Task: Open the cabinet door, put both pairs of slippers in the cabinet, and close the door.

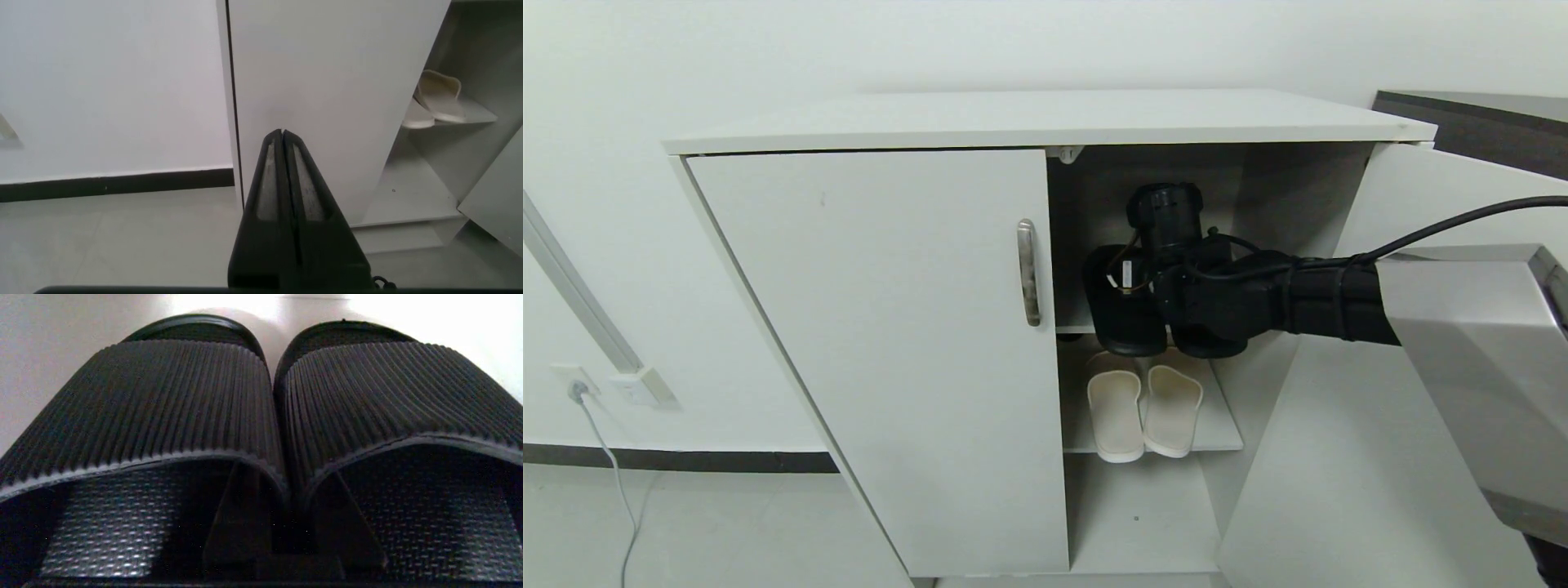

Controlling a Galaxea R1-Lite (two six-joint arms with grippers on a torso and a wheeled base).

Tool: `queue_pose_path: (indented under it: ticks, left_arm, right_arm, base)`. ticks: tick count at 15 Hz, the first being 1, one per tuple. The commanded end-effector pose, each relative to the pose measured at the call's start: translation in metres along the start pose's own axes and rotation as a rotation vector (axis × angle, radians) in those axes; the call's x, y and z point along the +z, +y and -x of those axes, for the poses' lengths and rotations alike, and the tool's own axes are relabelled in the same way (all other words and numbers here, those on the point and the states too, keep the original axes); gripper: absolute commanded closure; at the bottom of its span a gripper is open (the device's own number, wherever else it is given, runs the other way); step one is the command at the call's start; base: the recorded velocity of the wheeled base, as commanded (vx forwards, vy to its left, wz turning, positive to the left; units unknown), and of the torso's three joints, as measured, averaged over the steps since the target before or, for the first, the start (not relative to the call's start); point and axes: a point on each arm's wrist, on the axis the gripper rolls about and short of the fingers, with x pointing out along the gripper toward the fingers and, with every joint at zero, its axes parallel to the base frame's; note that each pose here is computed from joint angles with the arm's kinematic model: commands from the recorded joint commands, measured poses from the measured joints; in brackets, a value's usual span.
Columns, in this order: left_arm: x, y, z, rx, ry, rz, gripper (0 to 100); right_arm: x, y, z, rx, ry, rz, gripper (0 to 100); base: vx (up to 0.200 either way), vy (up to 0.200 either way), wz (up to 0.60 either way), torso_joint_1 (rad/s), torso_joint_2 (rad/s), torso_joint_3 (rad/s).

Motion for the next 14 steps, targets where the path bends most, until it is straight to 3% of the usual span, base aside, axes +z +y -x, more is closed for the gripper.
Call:
queue_pose_path:
  ticks: [1,6,14]
  left_arm:
    - [0.0,0.0,0.0,0.001,0.001,-0.001,100]
    - [0.0,0.0,0.0,0.001,0.001,0.001,100]
    - [0.0,0.0,0.0,0.0,0.001,0.001,100]
  right_arm:
    - [-0.001,0.0,-0.001,-0.001,0.003,0.003,0]
    - [0.012,-0.002,0.012,0.009,-0.012,-0.013,0]
    - [0.005,-0.001,0.057,0.035,0.026,0.004,0]
  base:
    - [0.0,0.0,0.0,0.0,0.0,0.0]
    - [0.0,0.0,0.0,0.0,0.0,0.0]
    - [0.0,0.0,0.0,0.0,0.0,0.0]
